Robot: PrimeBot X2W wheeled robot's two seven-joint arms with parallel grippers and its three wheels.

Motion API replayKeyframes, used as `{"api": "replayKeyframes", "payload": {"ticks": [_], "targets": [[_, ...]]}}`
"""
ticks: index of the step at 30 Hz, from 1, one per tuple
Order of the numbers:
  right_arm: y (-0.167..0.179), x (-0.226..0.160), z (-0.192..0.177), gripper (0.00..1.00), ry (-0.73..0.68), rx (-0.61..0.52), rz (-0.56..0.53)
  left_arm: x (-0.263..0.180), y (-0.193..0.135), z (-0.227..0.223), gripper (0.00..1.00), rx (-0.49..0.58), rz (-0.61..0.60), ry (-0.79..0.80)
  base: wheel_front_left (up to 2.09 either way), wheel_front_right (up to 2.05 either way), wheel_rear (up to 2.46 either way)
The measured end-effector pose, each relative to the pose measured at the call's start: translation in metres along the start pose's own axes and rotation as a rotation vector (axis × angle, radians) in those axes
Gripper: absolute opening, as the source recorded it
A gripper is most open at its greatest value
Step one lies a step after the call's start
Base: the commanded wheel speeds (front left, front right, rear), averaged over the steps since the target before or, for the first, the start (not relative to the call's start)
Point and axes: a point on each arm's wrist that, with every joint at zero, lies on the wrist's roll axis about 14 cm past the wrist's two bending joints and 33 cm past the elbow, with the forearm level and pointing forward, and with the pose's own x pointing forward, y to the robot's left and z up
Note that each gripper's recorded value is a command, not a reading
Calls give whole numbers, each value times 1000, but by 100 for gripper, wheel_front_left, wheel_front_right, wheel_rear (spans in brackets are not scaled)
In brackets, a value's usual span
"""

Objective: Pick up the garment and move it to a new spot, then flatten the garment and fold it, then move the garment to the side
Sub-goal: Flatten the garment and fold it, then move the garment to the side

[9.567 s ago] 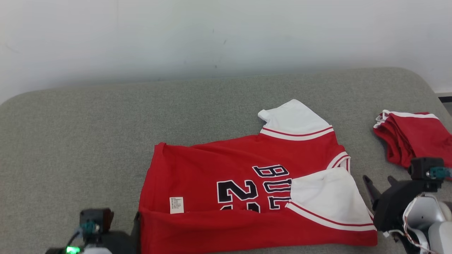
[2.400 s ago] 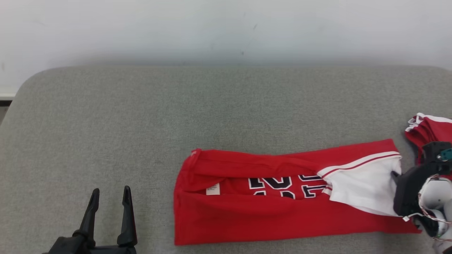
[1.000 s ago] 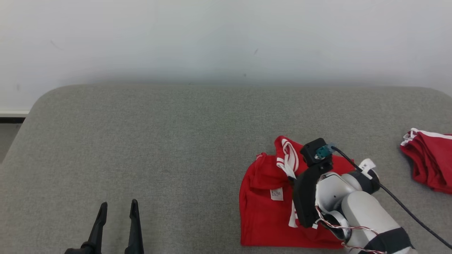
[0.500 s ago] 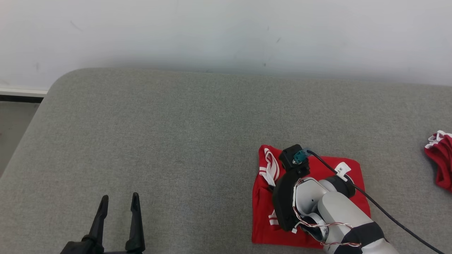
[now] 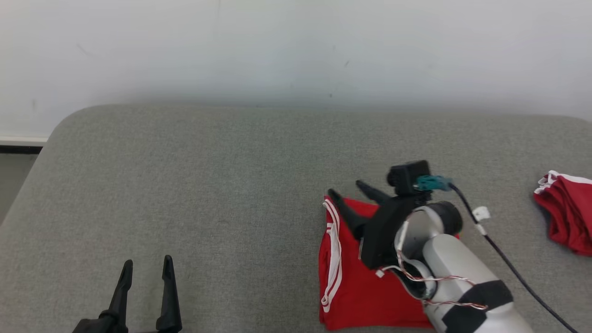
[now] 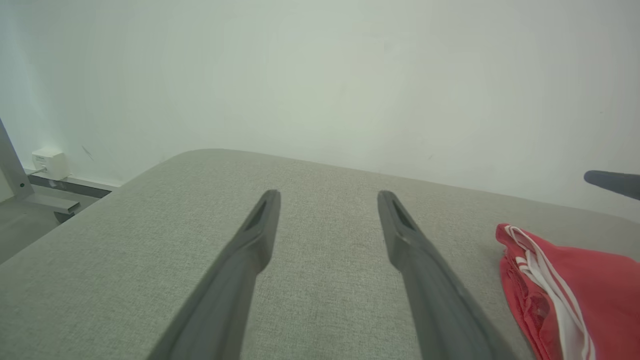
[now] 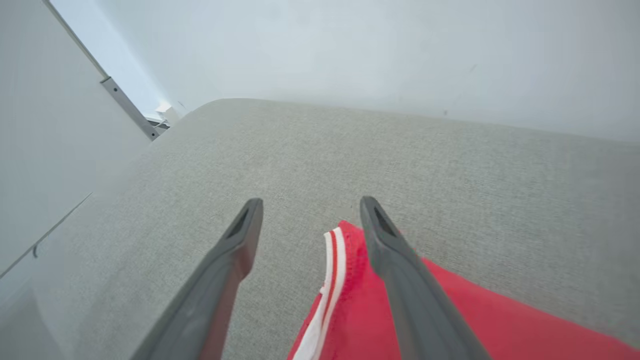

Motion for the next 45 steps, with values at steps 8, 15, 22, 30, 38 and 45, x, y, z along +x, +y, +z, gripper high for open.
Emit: {"api": "replayKeyframes", "payload": {"ticks": [8,15,22,30,38,45], "targets": [[-69,-54,12,100,-217,-127,-210,3,-7,2,100,2,-23,-9,0,0,0],[-97,-105,1,100,-360,-138,-339,9,-19,0,100,8,-68,-6,0,0,0],[-107,-144,-14,100,-406,-157,-412,15,-29,-3,100,10,-93,2,0,0,0],[-110,-172,-33,100,-407,-127,-467,14,-38,-8,100,5,-118,18,0,0,0],[-109,-181,-40,100,-417,-94,-489,7,-39,-15,100,9,-128,41,0,0,0],[-100,-177,-45,100,-407,-93,-471,4,-30,-17,100,18,-102,50,0,0,0]]}}
